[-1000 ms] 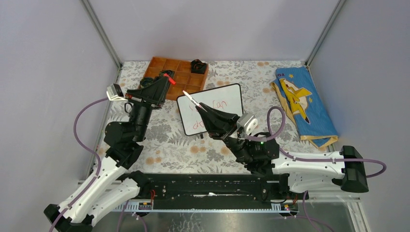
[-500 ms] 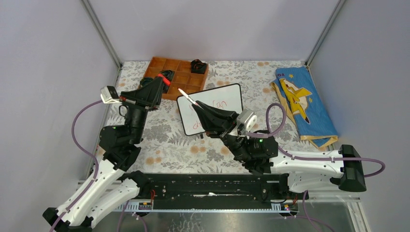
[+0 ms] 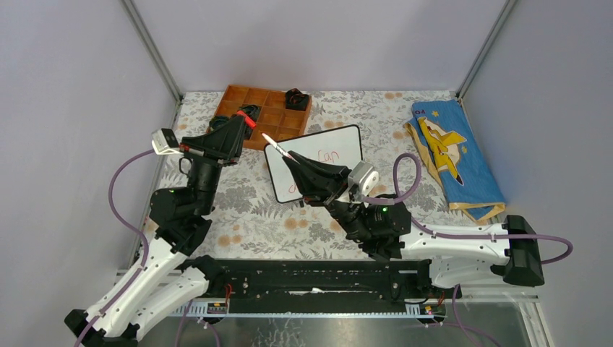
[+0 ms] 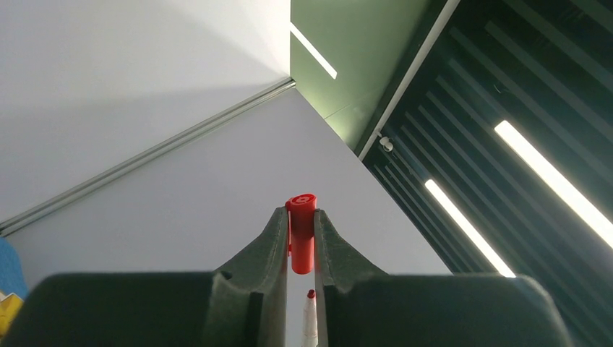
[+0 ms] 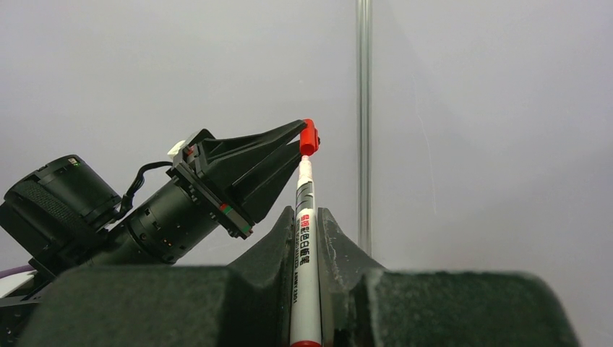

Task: Write a sentence on the whiteboard
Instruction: Close the whiteboard marker at the center of the board.

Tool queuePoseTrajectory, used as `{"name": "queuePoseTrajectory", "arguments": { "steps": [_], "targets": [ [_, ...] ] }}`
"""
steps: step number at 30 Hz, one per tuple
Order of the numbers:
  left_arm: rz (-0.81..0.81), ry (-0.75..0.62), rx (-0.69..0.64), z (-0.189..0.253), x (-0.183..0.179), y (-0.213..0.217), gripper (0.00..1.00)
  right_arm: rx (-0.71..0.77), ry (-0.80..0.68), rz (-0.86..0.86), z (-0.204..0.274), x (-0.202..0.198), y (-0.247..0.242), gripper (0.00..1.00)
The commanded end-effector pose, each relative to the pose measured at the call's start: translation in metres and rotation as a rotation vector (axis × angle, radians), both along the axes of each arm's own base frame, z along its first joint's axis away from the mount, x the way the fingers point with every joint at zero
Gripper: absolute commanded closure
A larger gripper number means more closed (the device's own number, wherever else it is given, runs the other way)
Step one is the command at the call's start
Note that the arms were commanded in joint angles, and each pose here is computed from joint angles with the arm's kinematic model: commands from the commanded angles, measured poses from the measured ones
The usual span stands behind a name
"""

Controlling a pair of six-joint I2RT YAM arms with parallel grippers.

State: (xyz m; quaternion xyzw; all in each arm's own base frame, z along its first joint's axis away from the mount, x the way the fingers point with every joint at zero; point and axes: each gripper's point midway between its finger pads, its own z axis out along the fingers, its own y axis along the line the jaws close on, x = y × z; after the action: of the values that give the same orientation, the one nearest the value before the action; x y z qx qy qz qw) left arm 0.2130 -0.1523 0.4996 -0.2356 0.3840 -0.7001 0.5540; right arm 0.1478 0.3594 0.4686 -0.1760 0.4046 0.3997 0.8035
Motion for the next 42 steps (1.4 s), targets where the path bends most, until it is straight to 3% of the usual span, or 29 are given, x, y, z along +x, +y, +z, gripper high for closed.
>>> {"name": "queuePoseTrajectory", "arguments": {
  "steps": [1, 42],
  "targets": [
    [-0.007, -0.047, -0.025, 0.0087, -0.0075, 0.0039, 1.0, 0.081, -0.012, 0.008, 0.0275, -0.0038, -0.0078, 1.0],
    [-0.026, -0.07, -0.01, 0.0079, -0.0116, 0.0002, 1.0, 0.067, 0.006, -0.017, 0.0213, 0.001, -0.0075, 1.0]
  ]
}}
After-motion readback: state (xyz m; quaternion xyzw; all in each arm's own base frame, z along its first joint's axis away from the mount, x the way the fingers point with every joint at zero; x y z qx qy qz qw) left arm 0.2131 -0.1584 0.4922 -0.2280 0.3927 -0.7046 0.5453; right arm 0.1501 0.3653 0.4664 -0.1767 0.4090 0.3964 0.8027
